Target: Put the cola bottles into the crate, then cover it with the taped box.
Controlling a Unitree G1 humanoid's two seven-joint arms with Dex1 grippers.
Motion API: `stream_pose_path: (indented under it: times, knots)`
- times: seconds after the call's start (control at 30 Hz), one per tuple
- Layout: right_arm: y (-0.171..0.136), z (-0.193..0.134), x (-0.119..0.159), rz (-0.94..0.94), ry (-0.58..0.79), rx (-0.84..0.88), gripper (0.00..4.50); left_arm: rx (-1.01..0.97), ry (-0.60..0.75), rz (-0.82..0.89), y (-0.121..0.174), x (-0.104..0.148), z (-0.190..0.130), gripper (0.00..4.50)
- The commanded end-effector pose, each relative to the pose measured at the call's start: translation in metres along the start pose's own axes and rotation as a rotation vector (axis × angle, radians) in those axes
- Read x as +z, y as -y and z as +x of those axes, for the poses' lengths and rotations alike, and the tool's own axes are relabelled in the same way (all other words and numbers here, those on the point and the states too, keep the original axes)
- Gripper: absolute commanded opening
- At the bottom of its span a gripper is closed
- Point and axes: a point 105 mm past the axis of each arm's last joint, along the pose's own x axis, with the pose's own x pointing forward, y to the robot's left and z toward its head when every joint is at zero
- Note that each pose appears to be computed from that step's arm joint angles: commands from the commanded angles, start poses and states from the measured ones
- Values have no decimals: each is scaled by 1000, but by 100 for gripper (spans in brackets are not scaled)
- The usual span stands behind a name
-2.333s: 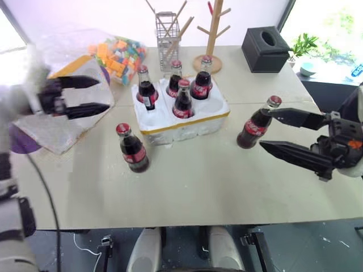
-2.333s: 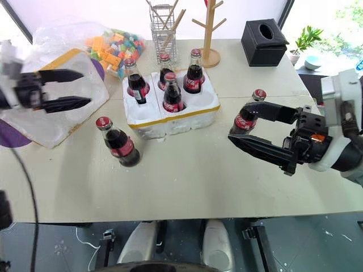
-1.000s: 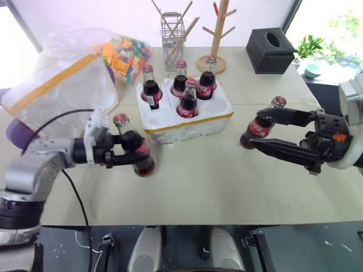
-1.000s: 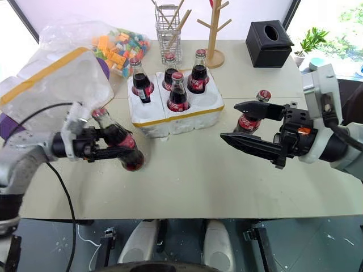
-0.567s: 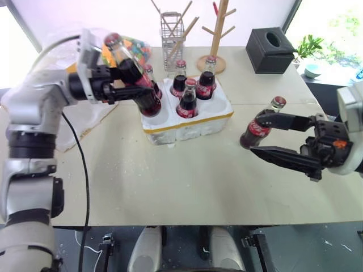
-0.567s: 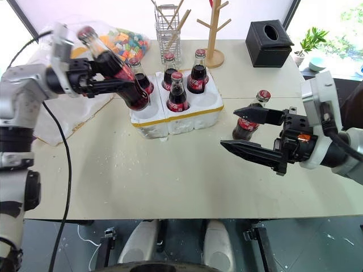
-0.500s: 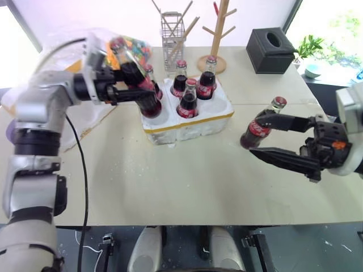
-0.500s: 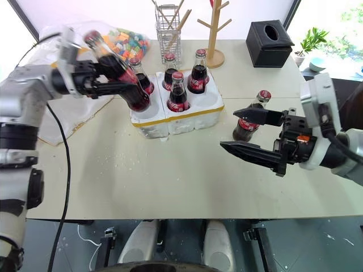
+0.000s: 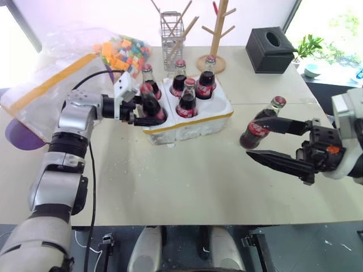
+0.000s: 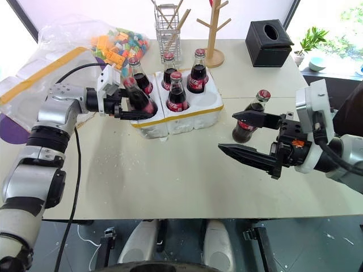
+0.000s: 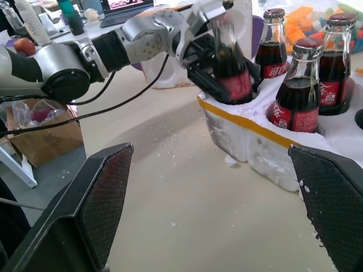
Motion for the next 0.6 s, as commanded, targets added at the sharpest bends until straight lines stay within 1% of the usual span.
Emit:
stream_pose_path:
  times: [0.03, 0.2, 0.33, 0.47, 0.53, 0.6]
  knots:
    - [-4, 1, 5, -44, 18, 12, 450, 26, 37, 51, -1, 18, -16, 448]
    - [1, 0, 7, -54, 15, 14, 450, 83, 135, 55, 2, 56, -48, 448]
    - [4, -2, 8, -61, 10, 9, 450, 139, 191, 59, 13, 89, -90, 448]
    - [6, -6, 8, -61, 5, -9, 450, 137, 217, 27, 44, 117, -132, 448]
    - [6, -7, 8, -62, 5, -15, 450, 104, 232, -7, 64, 126, -141, 448]
    - [7, -8, 9, -71, 3, -31, 450, 37, 219, -52, 87, 127, -140, 448]
